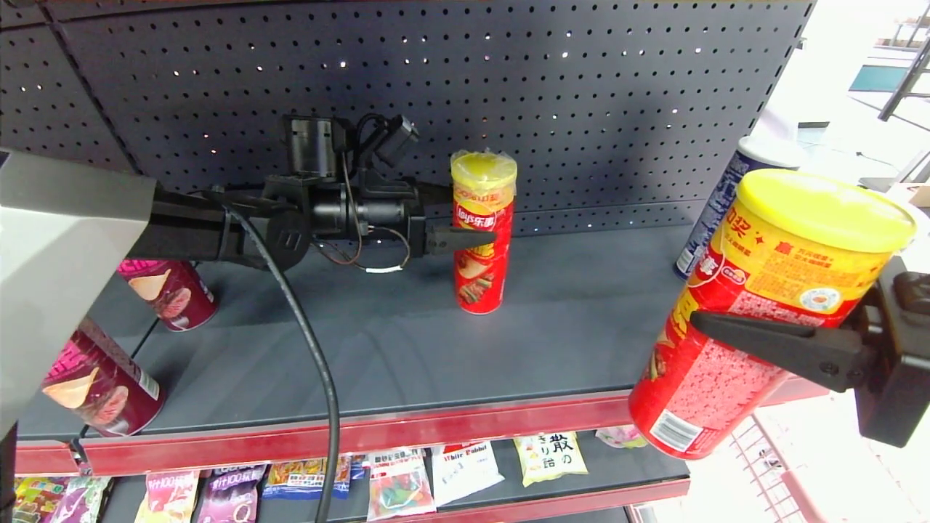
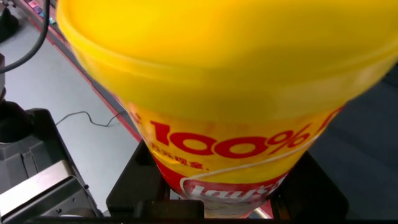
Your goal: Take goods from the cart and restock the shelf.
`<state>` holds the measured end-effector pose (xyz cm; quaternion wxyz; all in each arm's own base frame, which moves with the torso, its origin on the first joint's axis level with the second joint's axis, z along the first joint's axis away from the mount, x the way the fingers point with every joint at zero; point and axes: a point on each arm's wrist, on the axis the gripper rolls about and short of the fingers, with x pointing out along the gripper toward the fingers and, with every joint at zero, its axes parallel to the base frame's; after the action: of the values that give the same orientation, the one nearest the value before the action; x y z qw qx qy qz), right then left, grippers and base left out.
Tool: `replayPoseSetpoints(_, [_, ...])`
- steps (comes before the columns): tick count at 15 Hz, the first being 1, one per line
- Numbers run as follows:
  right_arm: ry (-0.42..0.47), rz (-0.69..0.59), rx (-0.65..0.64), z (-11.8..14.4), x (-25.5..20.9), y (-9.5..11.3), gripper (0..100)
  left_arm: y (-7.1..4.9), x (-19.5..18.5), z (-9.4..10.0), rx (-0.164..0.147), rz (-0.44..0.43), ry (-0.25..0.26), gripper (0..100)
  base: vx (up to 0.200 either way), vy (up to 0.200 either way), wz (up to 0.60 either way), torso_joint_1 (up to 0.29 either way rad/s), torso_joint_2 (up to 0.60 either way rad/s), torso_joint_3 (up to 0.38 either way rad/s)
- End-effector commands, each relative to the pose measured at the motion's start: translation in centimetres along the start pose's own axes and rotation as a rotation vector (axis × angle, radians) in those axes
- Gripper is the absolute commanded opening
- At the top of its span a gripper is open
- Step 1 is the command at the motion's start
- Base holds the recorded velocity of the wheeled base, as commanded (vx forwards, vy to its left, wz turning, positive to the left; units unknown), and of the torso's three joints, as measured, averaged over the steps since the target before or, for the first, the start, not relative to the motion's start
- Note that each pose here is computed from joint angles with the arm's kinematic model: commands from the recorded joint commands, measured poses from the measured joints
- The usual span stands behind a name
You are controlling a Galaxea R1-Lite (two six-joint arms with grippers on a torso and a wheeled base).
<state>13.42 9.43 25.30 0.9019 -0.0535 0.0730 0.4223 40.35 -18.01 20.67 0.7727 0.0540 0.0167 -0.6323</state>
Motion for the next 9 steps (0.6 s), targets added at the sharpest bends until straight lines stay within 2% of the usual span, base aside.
replayPoseSetpoints(1, [0.001,-0.001,0.000,0.0,0.0,0.0,0,0.4,1.1,-0.4,0.004,-0.018,-0.005,100,0.000,0.000,0.00,0.000,0.00,0.000])
replayPoseSetpoints(3, [0.003,-0.001,0.001,0.0,0.1,0.0,0,0.0,1.9,-0.5,0.005,-0.038,-0.005,100,0.000,0.000,0.00,0.000,0.00,0.000])
replayPoseSetpoints(4, [0.004,-0.001,0.001,0.0,0.1,-0.1,0,-0.2,2.5,-0.4,0.012,-0.049,-0.010,0,0.000,0.000,0.00,0.000,0.00,0.000])
replayPoseSetpoints(7, [0.004,-0.007,0.002,-0.1,0.1,-0.1,0,0.0,2.7,-0.6,0.002,-0.046,-0.008,0,0.000,0.000,0.00,0.000,0.00,0.000])
replayPoseSetpoints(9, [0.005,-0.014,0.004,-0.1,0.0,-0.3,0,-0.1,2.6,-0.2,0.008,-0.042,-0.013,0,0.000,0.000,0.00,0.000,0.00,0.000])
